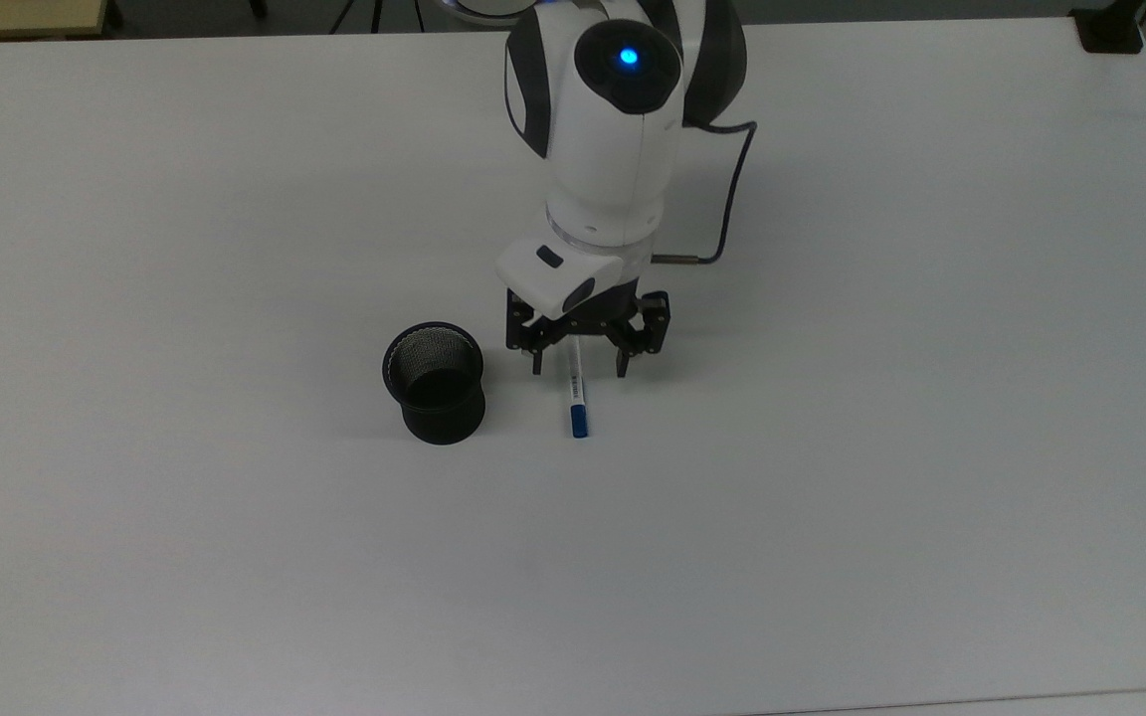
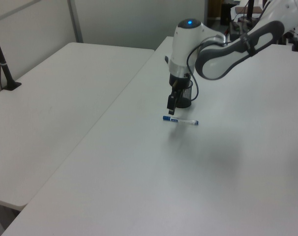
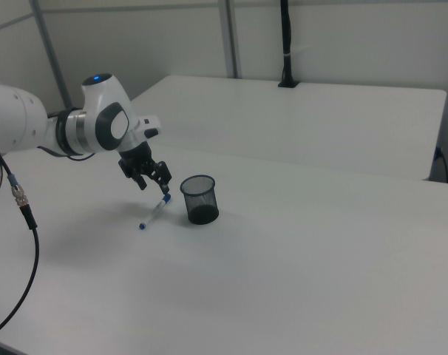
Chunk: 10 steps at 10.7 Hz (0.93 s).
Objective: Insert the marker
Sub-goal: 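Close the gripper on the marker near its blue cap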
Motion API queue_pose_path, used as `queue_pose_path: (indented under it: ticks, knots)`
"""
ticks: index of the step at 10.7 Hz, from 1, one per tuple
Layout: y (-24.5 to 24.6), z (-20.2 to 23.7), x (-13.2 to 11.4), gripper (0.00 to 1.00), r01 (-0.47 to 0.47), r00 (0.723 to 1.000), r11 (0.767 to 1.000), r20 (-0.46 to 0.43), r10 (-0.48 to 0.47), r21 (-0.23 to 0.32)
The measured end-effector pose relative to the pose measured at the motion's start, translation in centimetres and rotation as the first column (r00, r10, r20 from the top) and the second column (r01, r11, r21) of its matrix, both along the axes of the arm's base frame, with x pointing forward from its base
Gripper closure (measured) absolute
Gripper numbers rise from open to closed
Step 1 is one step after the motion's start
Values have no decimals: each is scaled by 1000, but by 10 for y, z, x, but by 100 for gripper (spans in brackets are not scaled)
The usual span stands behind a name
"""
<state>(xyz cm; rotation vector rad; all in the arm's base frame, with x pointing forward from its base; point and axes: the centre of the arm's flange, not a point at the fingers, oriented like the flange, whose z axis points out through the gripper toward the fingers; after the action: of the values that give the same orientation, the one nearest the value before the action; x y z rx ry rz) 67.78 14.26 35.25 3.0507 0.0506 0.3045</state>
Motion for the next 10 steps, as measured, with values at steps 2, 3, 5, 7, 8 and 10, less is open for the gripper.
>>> queue_pose_path:
  ticks: [2,3,5,7,8,10]
  knots:
    - [15,-22,3,22,31,999,999,38,-31,-12]
    - [20,-30,4,31,43,998,999,57,-42,-22]
    - [22,-38,7,41,65,994,997,92,-61,-36]
    - [22,-41,7,52,74,993,996,98,-69,-49]
    - [22,-41,8,59,74,993,996,99,-69,-50]
    - [22,-41,8,60,74,993,996,100,-69,-50]
